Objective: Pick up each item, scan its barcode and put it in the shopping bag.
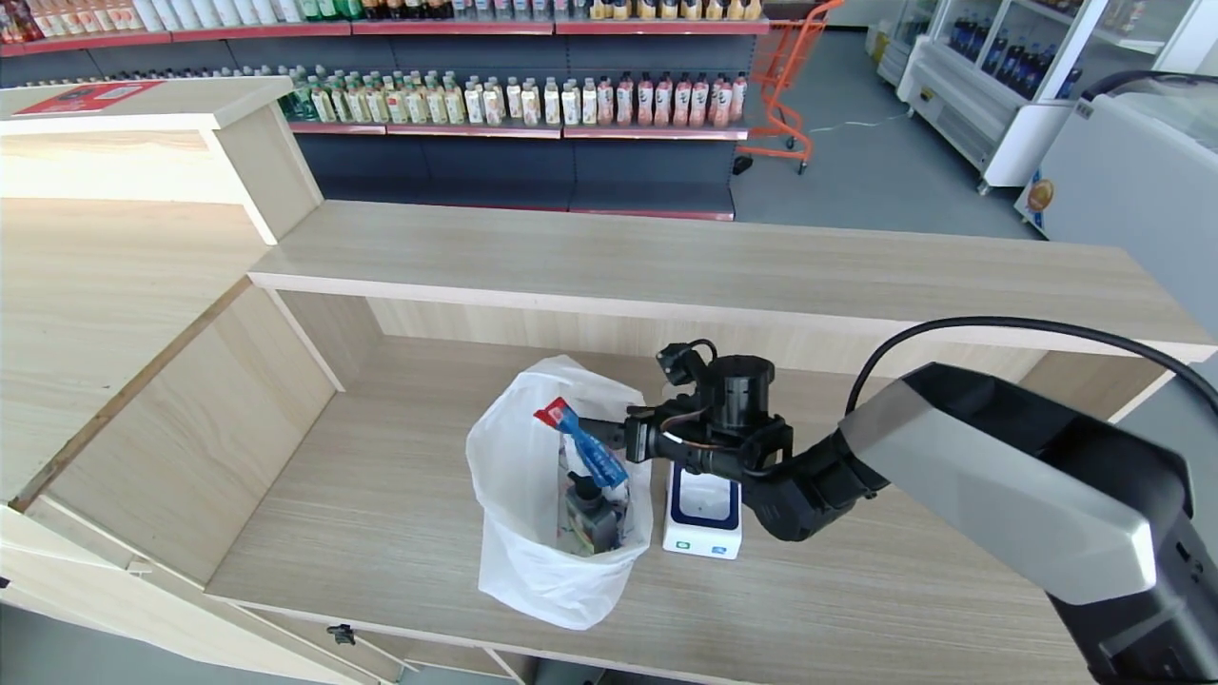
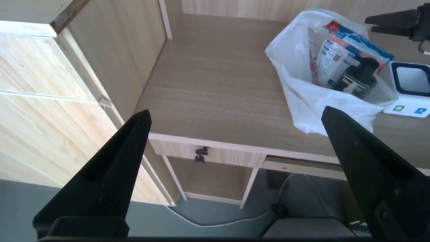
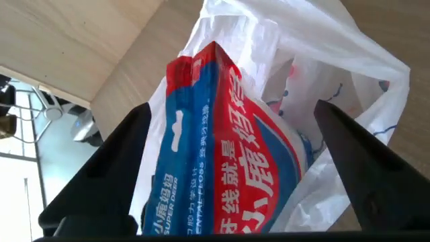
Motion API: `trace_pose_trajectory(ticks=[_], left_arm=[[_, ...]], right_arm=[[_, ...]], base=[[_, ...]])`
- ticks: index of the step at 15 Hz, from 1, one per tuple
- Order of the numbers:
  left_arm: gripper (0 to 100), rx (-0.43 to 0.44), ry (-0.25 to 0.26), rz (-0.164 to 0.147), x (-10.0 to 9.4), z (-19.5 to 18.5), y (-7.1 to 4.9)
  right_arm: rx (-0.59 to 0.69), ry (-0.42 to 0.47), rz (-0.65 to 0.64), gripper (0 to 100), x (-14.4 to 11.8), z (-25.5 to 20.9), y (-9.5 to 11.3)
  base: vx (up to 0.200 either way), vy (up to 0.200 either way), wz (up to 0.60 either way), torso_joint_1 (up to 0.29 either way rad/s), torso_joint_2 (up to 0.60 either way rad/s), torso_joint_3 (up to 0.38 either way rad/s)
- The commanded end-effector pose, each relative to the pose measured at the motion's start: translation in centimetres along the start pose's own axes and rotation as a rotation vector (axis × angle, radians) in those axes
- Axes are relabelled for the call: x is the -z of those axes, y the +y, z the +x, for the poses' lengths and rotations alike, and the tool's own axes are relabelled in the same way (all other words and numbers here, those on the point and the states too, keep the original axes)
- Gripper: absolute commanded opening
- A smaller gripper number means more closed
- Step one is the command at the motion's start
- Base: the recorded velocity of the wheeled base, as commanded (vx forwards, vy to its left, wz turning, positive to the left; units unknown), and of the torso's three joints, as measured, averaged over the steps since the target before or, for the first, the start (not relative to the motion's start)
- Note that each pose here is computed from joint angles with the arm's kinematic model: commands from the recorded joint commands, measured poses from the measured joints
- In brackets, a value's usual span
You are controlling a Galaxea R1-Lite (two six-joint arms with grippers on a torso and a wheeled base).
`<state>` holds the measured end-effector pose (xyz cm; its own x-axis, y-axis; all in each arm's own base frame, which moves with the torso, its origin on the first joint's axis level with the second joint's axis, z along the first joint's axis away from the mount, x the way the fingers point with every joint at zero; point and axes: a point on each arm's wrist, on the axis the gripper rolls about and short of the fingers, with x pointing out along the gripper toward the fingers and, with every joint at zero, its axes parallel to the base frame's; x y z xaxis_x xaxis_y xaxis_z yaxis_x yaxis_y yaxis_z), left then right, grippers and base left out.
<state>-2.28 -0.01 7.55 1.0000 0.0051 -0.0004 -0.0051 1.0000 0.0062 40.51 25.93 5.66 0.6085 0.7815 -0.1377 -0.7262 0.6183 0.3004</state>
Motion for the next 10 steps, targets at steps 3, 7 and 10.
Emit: trace_pose_trajectory(ticks=[3,7,10], left_arm=[[100,-0.001,0.000,0.000,0.0,0.0,0.0],[100,-0.001,0.000,0.000,0.0,0.0,0.0],[100,0.001,0.000,0.000,0.0,0.0,0.0]], right_arm=[[-0.022,-0.086,0.112,100,-5.6,-4.0,2.7],[0.068,-0.112,0.149,100,-8.9,-20.3,6.6],[0.307,-0.106,-0.018,100,-3.8,-34.8,9.5]], base=[[0.000,0.000,0.00,0.000,0.00,0.000],[0.000,0.000,0.00,0.000,0.00,0.000],[0.000,0.000,0.00,0.000,0.00,0.000]])
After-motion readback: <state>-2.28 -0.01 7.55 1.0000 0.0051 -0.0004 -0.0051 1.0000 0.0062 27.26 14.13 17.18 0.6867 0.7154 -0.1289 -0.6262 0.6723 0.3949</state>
